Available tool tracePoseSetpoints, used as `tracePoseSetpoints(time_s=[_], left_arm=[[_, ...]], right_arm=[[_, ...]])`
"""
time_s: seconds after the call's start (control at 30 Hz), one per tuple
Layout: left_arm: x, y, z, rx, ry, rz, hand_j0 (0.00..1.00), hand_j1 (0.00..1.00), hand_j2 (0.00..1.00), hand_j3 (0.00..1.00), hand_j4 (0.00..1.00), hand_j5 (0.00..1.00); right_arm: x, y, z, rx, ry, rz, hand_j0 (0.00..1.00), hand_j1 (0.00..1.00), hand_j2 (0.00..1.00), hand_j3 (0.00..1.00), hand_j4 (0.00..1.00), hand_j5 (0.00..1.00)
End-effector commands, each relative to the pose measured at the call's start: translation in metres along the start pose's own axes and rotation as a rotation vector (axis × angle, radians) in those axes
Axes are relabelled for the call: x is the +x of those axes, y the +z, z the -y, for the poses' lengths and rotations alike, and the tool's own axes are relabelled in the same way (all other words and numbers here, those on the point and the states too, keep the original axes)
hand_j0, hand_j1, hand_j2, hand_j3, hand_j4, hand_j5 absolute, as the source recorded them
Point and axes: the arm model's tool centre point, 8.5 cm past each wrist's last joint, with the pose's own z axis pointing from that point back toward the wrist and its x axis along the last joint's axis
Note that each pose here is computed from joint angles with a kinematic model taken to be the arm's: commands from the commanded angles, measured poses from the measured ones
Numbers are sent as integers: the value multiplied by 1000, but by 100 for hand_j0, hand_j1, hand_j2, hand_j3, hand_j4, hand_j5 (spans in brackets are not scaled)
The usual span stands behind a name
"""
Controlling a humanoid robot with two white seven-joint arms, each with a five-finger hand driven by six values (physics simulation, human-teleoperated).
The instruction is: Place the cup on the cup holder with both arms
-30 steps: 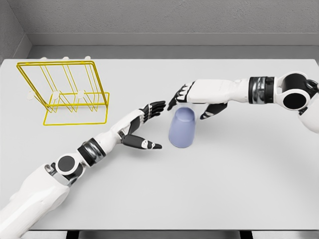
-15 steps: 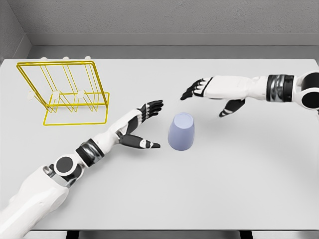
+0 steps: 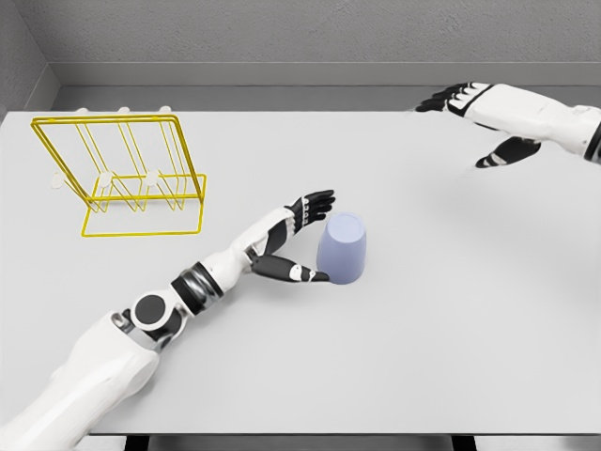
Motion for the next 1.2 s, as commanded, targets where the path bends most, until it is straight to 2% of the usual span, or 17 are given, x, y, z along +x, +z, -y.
tracePoseSetpoints(time_s=[0.0, 0.07, 0.2, 0.3, 0.47, 0.53, 0.83, 1.17], left_arm=[[-4, -2, 2, 6, 14, -4, 100, 100, 100, 100, 100, 100], [-6, -4, 4, 8, 24, -7, 100, 100, 100, 100, 100, 100], [-11, -2, 2, 11, 30, -55, 100, 100, 100, 100, 100, 100], [-13, -2, 1, 15, 32, -68, 100, 100, 100, 100, 100, 100], [-11, -5, 4, 4, 32, -59, 100, 100, 100, 100, 100, 100], [-10, -11, 10, -10, -4, -58, 100, 100, 100, 100, 100, 100], [-8, -13, 9, -10, -10, -54, 100, 100, 100, 100, 100, 100], [-5, -22, 17, -20, -3, -37, 100, 100, 100, 100, 100, 100]], right_arm=[[-10, 8, -2, -14, -12, -36, 100, 100, 100, 100, 100, 100], [-9, 6, -2, -14, -12, -30, 100, 100, 100, 100, 100, 100], [-7, 3, -19, 18, -34, -24, 100, 100, 100, 100, 100, 100], [-6, 2, -25, 24, -44, -22, 100, 100, 100, 100, 100, 100], [-5, 0, -23, 12, -45, -18, 100, 100, 100, 100, 100, 100], [-5, 0, -22, 6, -47, -18, 100, 100, 100, 100, 100, 100], [-6, -1, -22, -19, -62, -20, 100, 100, 100, 100, 100, 100], [-6, 0, -24, -21, -68, -22, 100, 100, 100, 100, 100, 100]])
